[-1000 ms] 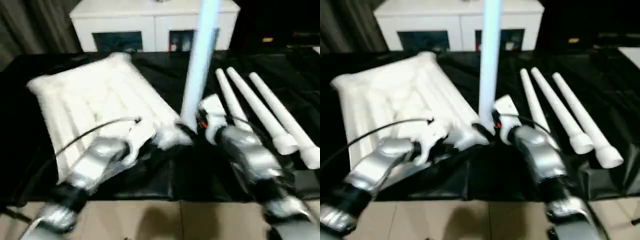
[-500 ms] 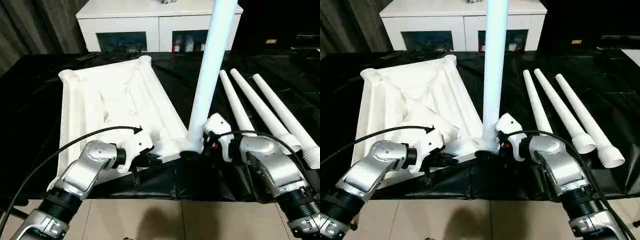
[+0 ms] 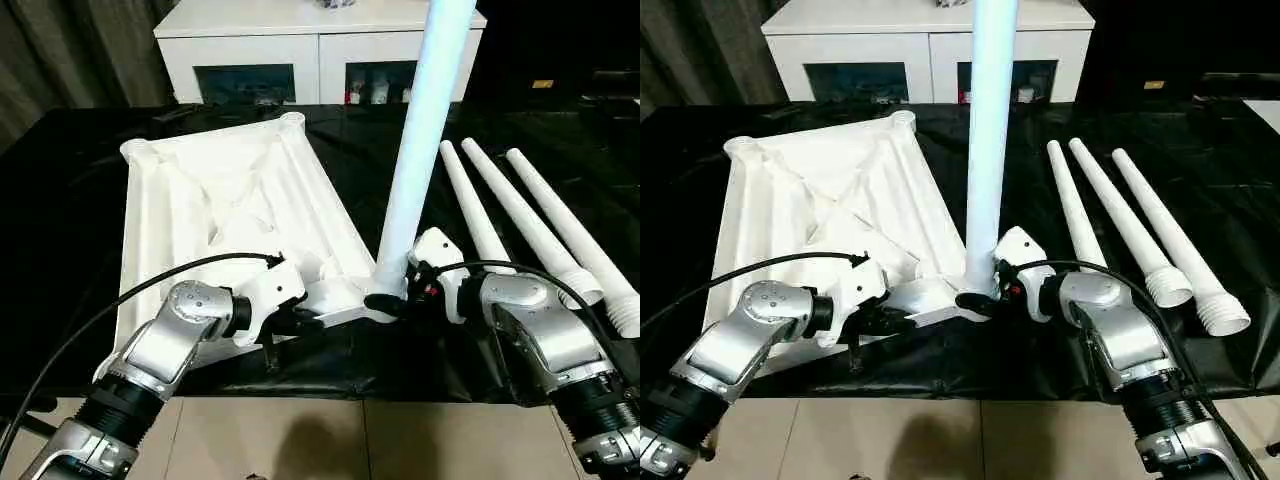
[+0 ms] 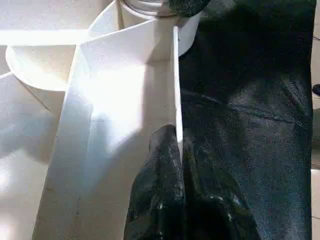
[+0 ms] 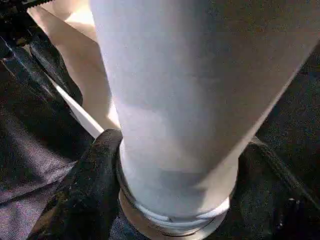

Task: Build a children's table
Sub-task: Rotate leg to tighten

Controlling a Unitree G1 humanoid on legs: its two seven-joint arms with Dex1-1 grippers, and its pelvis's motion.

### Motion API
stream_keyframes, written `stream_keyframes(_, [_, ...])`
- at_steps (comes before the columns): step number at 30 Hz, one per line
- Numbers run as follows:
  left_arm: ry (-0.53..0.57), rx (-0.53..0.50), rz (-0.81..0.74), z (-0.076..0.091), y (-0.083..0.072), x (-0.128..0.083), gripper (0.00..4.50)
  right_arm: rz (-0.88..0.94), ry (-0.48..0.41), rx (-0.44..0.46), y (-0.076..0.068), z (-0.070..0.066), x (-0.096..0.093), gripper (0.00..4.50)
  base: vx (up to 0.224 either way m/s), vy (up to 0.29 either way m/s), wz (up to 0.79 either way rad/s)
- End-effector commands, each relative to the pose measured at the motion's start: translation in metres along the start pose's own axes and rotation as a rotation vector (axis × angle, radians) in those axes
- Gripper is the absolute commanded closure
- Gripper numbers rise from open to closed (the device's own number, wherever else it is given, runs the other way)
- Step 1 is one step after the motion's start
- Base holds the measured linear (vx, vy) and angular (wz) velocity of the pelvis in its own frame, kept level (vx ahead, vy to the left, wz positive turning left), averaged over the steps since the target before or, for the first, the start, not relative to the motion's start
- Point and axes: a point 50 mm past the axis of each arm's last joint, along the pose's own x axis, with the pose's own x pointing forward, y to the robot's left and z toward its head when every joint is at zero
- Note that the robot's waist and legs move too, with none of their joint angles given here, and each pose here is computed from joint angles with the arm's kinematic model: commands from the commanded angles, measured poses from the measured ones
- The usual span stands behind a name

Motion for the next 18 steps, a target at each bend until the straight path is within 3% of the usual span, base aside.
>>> stream_keyframes(1, [-0.044, 0.022, -0.064, 0.006, -0.006, 0.004, 4.50, 0.017, -0.029, 0.001, 0.002, 0.003, 0.001, 1.71, 0.000, 0.000, 0.00])
stream_keyframes(5, [-0.038, 0.016, -0.072, 0.006, -0.006, 0.004, 4.50, 0.000, -0.035, 0.021, 0.001, 0.000, 0.002, 1.76, 0.000, 0.000, 0.00])
stream_keyframes(9, [-0.012, -0.034, 0.001, 0.001, -0.001, 0.010, 4.50, -0.168, -0.039, 0.117, -0.006, -0.011, 0.013, 1.77, 0.000, 0.000, 0.00])
stream_keyframes(11, [0.038, -0.098, 0.147, -0.004, 0.009, 0.020, 4.50, -0.365, -0.028, 0.262, -0.011, -0.023, 0.026, 1.77, -0.028, -0.003, 0.00])
stream_keyframes(18, [0.066, -0.200, 0.317, -0.002, 0.019, 0.037, 4.50, -0.549, 0.017, 0.372, -0.006, -0.032, 0.049, 1.78, -0.015, -0.001, 0.00])
